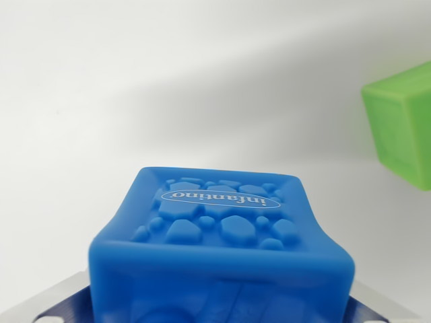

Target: Stack cube

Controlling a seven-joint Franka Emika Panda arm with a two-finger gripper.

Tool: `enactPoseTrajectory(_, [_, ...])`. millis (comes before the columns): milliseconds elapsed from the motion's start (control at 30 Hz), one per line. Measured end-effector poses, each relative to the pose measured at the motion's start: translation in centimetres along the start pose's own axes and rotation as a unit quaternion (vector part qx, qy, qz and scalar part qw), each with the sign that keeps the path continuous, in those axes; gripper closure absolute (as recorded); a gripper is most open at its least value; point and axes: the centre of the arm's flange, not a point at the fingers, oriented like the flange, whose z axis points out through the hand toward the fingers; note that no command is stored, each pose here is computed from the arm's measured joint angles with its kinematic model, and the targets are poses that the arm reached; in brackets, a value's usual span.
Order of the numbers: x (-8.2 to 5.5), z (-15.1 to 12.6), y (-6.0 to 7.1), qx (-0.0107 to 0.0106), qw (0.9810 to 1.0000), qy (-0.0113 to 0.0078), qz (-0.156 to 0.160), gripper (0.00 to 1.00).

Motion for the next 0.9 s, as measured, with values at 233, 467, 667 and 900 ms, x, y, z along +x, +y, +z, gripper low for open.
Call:
enactPoseTrajectory(233, [1.1,-0.5,0.6,-0.0001,0.9998,0.0000,-0.019,1.00])
enactPoseTrajectory(467, [2.3,-1.1,1.2,-0.0002,0.9992,-0.0001,-0.039,1.00])
enactPoseTrajectory(667, [3.3,-1.6,1.7,0.0001,0.9985,0.0003,-0.055,1.00])
enactPoseTrajectory(900, [4.4,-2.1,2.3,-0.0002,0.9973,0.0000,-0.074,1.00])
